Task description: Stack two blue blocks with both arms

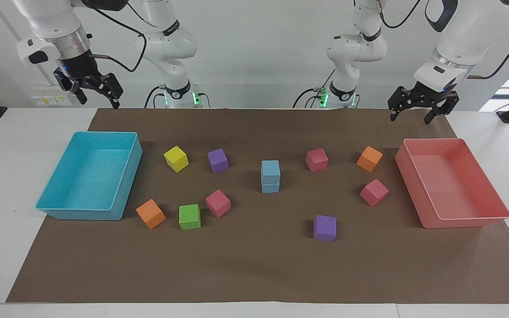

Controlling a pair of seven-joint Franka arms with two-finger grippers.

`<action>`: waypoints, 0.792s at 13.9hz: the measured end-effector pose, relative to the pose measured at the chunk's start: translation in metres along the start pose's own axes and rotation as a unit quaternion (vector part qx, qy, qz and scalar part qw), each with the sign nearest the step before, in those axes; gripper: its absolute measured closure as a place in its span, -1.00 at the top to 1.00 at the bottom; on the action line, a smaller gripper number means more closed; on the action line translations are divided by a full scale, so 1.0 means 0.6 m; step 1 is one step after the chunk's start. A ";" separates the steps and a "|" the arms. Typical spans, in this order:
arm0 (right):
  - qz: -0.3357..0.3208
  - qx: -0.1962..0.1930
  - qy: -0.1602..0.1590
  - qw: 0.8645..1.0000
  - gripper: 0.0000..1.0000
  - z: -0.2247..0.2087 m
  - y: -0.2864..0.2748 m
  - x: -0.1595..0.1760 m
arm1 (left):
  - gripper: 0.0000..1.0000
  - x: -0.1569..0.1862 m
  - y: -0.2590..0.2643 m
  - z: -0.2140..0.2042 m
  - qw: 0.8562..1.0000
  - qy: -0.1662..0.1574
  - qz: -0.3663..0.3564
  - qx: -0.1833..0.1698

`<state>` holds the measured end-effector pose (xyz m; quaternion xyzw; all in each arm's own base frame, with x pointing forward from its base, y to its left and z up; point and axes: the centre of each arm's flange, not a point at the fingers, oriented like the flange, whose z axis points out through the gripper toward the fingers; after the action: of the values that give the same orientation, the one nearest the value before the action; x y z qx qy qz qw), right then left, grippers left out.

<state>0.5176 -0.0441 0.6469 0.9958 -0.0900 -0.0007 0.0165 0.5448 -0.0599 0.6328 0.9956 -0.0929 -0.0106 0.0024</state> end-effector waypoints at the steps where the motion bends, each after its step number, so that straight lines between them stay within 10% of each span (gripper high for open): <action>1: -0.002 0.000 0.000 1.000 1.00 0.000 -0.002 0.000 | 1.00 0.000 0.000 -0.001 1.000 0.000 0.000 0.000; 11: -0.023 -0.002 -0.009 1.000 1.00 -0.019 -0.027 -0.013 | 1.00 -0.002 0.002 -0.005 1.000 0.004 -0.001 -0.008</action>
<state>0.5130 -0.0263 0.6576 0.9975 -0.0672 -0.0098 0.0182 0.5432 -0.0610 0.6361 0.9957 -0.0919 -0.0074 0.0107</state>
